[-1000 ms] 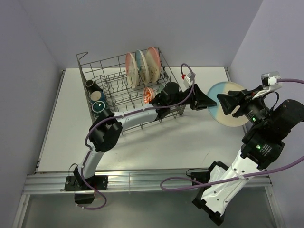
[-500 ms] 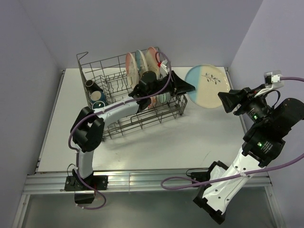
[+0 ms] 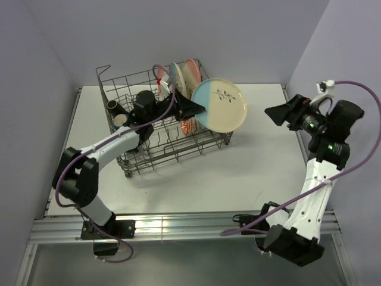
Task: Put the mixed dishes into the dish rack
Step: Pass the plate from the left arm to the right
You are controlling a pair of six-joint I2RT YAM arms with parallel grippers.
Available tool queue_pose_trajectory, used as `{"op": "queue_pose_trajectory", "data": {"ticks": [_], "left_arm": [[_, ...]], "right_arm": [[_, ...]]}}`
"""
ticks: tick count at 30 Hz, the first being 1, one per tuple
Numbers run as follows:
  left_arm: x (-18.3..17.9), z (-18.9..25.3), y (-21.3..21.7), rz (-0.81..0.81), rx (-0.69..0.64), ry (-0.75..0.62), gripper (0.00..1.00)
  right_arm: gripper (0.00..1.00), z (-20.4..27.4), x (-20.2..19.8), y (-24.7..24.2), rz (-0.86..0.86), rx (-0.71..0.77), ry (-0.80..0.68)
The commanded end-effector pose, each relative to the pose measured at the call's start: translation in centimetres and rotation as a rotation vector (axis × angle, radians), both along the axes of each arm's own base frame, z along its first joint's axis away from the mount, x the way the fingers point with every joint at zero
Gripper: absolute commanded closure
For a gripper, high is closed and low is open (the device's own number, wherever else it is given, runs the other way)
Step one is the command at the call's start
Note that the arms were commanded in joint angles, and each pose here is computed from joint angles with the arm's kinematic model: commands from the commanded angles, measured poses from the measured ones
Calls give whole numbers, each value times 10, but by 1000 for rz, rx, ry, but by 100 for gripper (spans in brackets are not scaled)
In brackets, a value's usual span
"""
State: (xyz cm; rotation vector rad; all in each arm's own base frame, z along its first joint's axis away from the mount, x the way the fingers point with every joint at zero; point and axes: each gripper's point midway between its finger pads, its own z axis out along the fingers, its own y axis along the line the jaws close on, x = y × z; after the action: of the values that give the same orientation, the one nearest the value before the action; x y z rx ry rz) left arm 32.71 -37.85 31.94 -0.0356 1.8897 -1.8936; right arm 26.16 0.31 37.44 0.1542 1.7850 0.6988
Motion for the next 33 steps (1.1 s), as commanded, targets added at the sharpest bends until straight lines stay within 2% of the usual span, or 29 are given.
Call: {"op": "queue_pose_trajectory", "data": {"ticks": [1,8,13,17,27,33], "left_arm": [[-40,107,39,-16,-168,-319,100],[-43,111,81,45,-110,-355,100],[-53,113,99,56,-93,-359,100],[-56,111,105,73,-75,-362,100],[-68,112,111,74,-97,-352,100],[-75,113,114,76,-111,-354,100]], "right_arm": [[10,4,28,20,60,-32,-22],[8,-4,61,59,243,81,10],[7,-7,69,89,421,168,17],[7,9,66,120,541,239,-23],[8,-9,55,183,704,334,69],[12,-21,58,207,754,335,123]]}}
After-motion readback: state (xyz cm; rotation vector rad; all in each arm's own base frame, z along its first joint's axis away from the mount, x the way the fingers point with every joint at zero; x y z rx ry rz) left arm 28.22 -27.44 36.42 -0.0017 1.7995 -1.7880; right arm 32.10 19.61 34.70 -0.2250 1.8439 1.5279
